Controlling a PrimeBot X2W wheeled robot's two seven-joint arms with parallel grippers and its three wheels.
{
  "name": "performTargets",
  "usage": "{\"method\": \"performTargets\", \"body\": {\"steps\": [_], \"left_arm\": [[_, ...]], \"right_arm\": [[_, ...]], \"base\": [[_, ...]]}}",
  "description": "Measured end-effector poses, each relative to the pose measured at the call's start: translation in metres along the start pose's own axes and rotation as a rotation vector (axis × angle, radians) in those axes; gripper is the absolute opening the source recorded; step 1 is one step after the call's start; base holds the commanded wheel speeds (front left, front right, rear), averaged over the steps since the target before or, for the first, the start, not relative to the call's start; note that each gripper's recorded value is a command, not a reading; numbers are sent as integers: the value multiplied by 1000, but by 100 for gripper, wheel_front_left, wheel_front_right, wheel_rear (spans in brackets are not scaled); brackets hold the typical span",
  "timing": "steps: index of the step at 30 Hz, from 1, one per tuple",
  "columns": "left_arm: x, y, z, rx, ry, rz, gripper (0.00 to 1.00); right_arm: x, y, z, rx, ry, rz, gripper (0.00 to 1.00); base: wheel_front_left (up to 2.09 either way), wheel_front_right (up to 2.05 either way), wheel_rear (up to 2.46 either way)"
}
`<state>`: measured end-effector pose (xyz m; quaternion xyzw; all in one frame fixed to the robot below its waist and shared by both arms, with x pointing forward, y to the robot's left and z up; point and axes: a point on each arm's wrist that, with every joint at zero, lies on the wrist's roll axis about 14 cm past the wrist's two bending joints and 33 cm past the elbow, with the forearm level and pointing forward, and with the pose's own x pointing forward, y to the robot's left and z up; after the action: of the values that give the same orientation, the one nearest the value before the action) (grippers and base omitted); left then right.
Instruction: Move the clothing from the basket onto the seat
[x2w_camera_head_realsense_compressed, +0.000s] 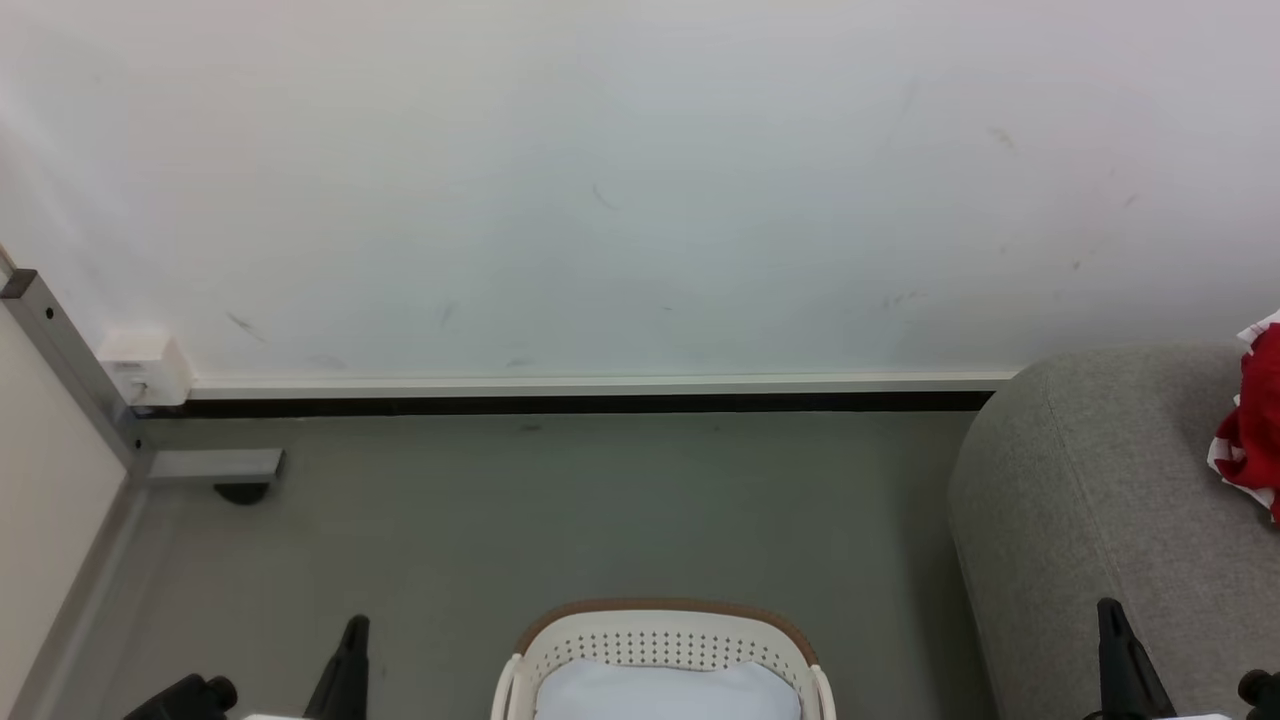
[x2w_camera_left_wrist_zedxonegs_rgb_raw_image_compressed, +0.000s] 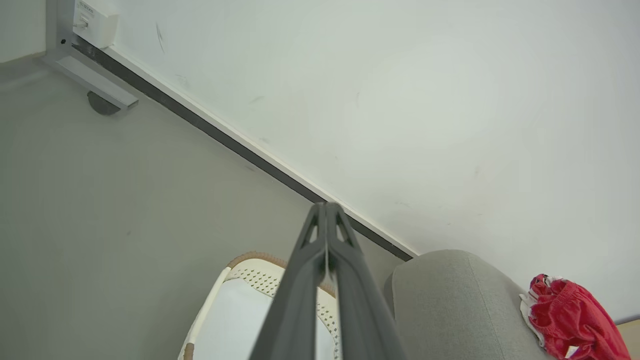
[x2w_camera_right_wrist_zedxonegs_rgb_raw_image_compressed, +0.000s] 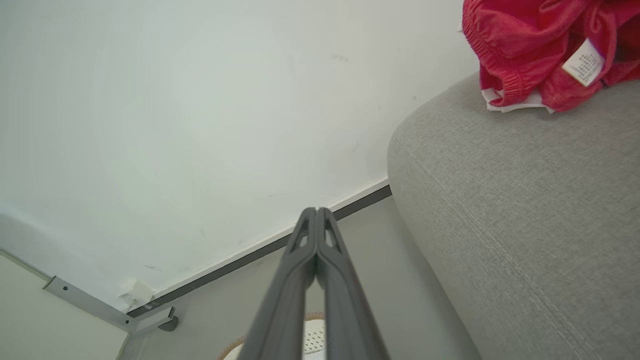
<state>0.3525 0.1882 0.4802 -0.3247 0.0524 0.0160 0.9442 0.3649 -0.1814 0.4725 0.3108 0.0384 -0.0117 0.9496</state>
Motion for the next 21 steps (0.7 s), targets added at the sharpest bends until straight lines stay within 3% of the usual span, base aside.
{"method": "performTargets", "body": {"steps": [21], "left_arm": [[10, 0, 7, -275, 1, 4, 0]], "right_arm": [[6, -1, 10, 287, -10, -15, 0]], "base": [[0, 0, 0]]}}
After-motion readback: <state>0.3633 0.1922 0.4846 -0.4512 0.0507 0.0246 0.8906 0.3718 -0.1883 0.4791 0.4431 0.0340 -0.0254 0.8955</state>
